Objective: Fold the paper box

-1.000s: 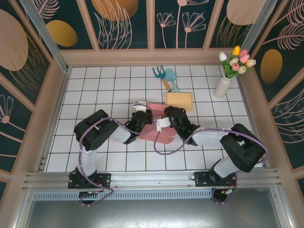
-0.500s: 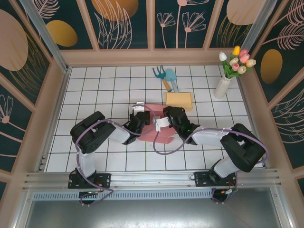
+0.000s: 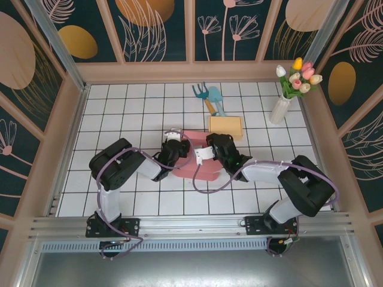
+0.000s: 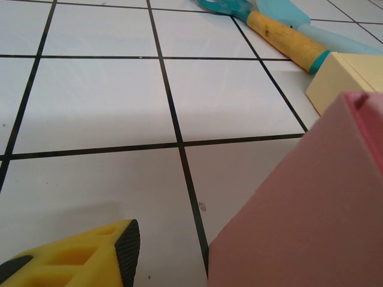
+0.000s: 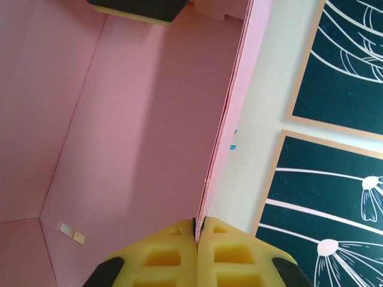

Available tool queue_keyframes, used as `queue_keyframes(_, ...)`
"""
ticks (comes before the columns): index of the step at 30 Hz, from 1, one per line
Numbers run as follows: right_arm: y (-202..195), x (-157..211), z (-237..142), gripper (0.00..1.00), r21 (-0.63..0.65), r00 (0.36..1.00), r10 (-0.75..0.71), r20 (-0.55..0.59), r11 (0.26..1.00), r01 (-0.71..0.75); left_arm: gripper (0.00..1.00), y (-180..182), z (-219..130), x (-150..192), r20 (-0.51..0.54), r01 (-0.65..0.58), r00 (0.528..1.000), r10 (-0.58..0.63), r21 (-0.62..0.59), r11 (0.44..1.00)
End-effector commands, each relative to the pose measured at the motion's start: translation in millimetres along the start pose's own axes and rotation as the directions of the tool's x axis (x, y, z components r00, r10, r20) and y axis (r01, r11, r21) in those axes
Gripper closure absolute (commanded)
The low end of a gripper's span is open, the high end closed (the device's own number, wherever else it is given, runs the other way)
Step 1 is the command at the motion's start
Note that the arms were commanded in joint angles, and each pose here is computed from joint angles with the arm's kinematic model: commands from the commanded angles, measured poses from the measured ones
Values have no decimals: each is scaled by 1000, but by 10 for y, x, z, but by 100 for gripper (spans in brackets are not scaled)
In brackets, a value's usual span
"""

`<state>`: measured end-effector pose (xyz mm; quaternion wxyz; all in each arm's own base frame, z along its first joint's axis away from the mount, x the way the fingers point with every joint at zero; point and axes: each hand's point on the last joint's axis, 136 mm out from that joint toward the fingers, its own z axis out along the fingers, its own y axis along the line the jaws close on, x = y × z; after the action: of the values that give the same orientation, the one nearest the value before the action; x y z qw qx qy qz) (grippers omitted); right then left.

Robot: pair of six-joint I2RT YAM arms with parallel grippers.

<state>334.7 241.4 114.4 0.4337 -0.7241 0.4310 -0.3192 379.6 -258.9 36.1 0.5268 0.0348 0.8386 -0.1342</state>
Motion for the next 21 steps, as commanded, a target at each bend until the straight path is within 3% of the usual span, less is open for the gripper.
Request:
queue_keyframes(1, 512, 185, -36, 100, -185, 997, -34, -64, 983, 21, 46, 374, 58, 292, -80, -70, 995, 61, -125, 990)
queue_keyframes(4, 523, 183, -39, 100, -189, 997, -34, -65, 982, 21, 45, 428, 45, 284, -76, -78, 995, 67, -160, 984)
queue_keyframes(9, 551, 195, -47, 100, -199, 997, -35, -71, 980, 21, 49, 692, -12, 242, -70, -85, 995, 66, -317, 945)
queue_keyframes(15, 523, 271, -38, 100, -193, 993, -34, -109, 981, 12, 69, 1045, -222, 187, -31, -61, 998, 52, -486, 872)
queue_keyframes(21, 456, 354, -41, 100, -175, 990, -7, -144, 984, -19, 78, 1216, -307, 196, -41, -49, 999, 32, -520, 853)
